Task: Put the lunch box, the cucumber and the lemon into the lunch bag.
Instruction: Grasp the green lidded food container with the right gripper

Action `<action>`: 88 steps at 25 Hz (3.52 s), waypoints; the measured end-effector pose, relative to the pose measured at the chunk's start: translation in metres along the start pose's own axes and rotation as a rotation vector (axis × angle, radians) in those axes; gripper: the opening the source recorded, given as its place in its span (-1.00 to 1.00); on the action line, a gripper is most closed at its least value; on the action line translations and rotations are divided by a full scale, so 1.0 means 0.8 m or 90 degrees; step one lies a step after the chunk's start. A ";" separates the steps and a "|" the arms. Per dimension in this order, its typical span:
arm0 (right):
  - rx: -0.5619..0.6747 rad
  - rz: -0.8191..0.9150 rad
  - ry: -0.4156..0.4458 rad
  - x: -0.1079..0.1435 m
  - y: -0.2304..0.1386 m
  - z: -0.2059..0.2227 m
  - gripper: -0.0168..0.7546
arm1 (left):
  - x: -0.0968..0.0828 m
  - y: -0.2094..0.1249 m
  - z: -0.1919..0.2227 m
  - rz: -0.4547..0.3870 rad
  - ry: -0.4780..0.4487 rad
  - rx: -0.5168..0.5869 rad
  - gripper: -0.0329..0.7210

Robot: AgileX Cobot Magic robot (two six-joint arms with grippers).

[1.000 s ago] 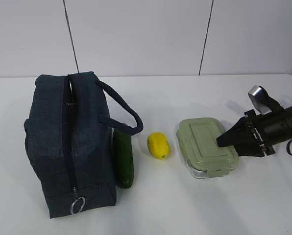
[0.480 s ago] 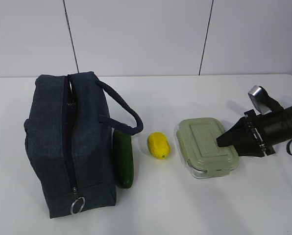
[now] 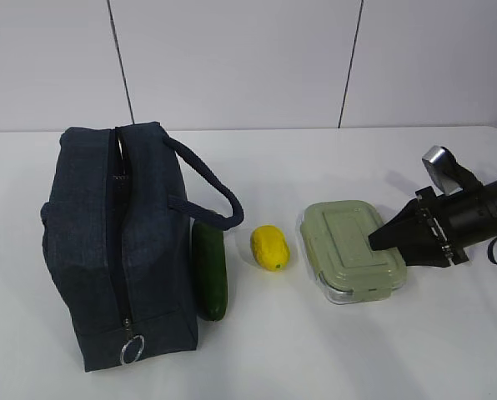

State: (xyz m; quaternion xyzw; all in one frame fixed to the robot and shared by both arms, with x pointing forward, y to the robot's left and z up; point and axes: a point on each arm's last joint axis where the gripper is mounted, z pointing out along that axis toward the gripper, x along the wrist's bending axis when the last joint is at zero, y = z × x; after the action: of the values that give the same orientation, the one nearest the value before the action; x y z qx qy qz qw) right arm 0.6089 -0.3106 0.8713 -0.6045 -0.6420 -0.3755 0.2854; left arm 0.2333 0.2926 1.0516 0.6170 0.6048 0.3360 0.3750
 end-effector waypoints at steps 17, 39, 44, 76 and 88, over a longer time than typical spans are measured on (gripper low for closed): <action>0.000 0.000 0.000 0.000 0.000 0.000 0.02 | 0.000 0.000 0.000 0.000 0.000 0.000 -0.28; 0.000 0.001 0.000 0.000 0.000 0.000 -0.03 | 0.000 0.000 0.000 0.000 0.000 0.000 -0.28; 0.000 0.001 0.000 0.000 0.000 0.000 -0.03 | 0.000 0.000 0.000 0.000 0.000 0.000 -0.28; 0.000 0.001 0.000 0.000 0.000 0.000 -0.03 | 0.000 0.000 0.000 0.000 0.000 0.000 -0.28; 0.000 0.001 0.000 0.000 0.000 0.000 -0.03 | 0.000 0.000 0.000 0.000 0.000 0.000 -0.28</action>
State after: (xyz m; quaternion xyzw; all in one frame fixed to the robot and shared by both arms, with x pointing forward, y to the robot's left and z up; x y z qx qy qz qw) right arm 0.6089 -0.3106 0.8713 -0.6050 -0.6415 -0.3753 0.2857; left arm 0.2333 0.2926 1.0516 0.6170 0.6048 0.3360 0.3750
